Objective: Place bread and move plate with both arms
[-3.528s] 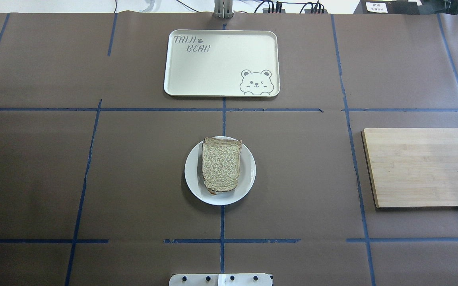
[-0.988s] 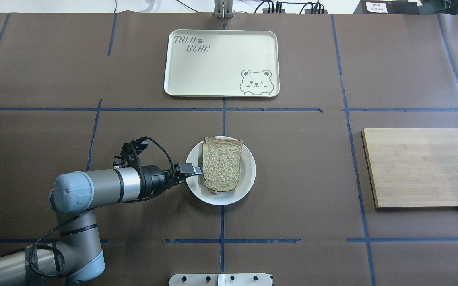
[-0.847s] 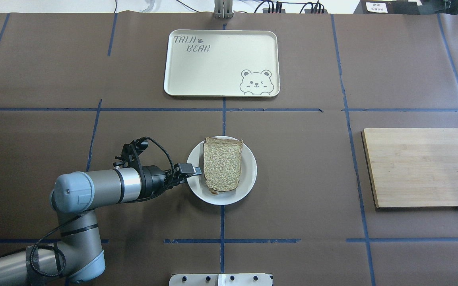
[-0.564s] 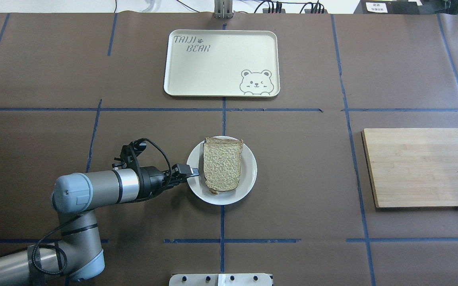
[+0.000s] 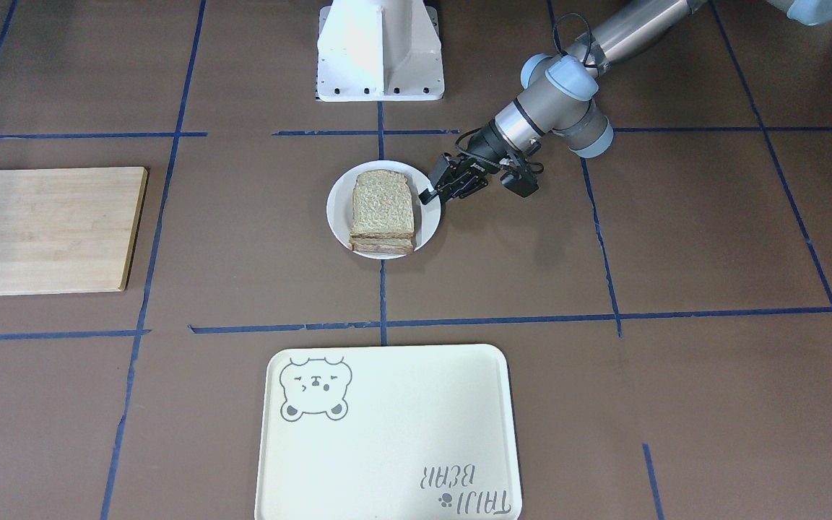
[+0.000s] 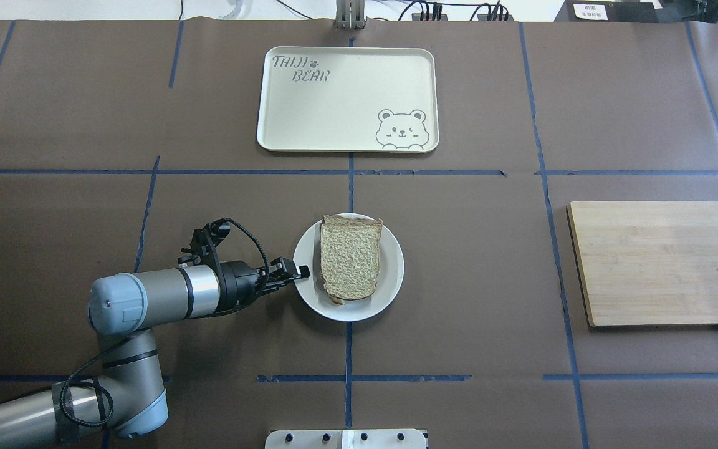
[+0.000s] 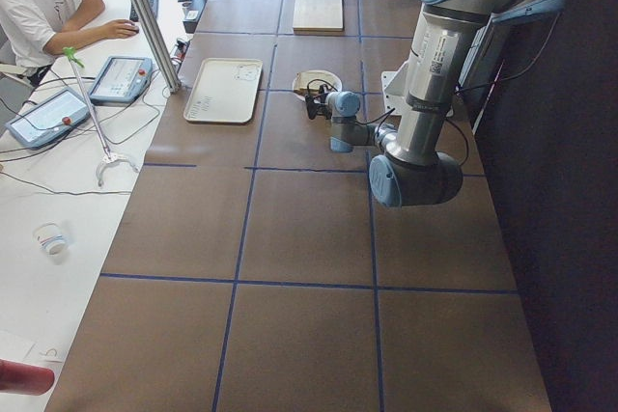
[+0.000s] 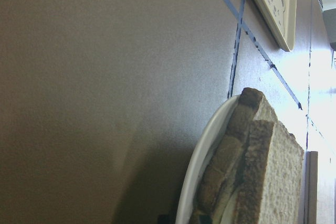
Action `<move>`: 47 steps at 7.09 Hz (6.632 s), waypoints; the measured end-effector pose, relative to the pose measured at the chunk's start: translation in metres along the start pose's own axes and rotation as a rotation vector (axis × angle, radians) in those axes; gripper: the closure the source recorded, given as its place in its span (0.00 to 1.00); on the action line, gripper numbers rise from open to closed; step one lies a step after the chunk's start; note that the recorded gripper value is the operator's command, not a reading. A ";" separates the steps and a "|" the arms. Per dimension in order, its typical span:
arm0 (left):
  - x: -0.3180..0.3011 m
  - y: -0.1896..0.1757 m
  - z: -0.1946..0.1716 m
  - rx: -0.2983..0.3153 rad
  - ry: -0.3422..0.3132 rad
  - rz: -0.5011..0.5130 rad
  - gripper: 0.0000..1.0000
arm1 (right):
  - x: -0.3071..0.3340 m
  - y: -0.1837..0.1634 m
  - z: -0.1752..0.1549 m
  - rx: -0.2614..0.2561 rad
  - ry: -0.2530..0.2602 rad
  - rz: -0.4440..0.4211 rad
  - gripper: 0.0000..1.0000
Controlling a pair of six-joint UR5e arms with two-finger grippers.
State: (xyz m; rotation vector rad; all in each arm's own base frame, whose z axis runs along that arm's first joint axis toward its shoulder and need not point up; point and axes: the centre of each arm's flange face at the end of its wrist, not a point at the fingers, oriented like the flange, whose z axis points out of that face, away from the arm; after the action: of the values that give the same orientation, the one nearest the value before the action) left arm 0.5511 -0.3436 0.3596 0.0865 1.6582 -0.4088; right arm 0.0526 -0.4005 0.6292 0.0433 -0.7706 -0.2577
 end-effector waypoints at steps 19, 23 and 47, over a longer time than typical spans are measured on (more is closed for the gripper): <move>0.085 -0.226 0.117 0.475 0.155 -0.298 0.00 | -0.001 -0.003 -0.001 0.003 0.001 -0.004 0.00; 0.115 -0.222 0.101 0.351 0.064 -0.195 0.00 | -0.001 -0.003 -0.001 0.003 0.001 -0.003 0.00; -0.161 -0.295 -0.548 -0.277 -0.904 0.399 0.00 | 0.000 0.000 0.001 0.000 -0.013 0.002 0.00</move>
State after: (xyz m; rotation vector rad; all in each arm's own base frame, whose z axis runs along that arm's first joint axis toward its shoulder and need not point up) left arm -0.0322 -0.4175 0.6199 0.0161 0.7587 0.0997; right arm 0.0518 -0.4003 0.6299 0.0414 -0.7833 -0.2564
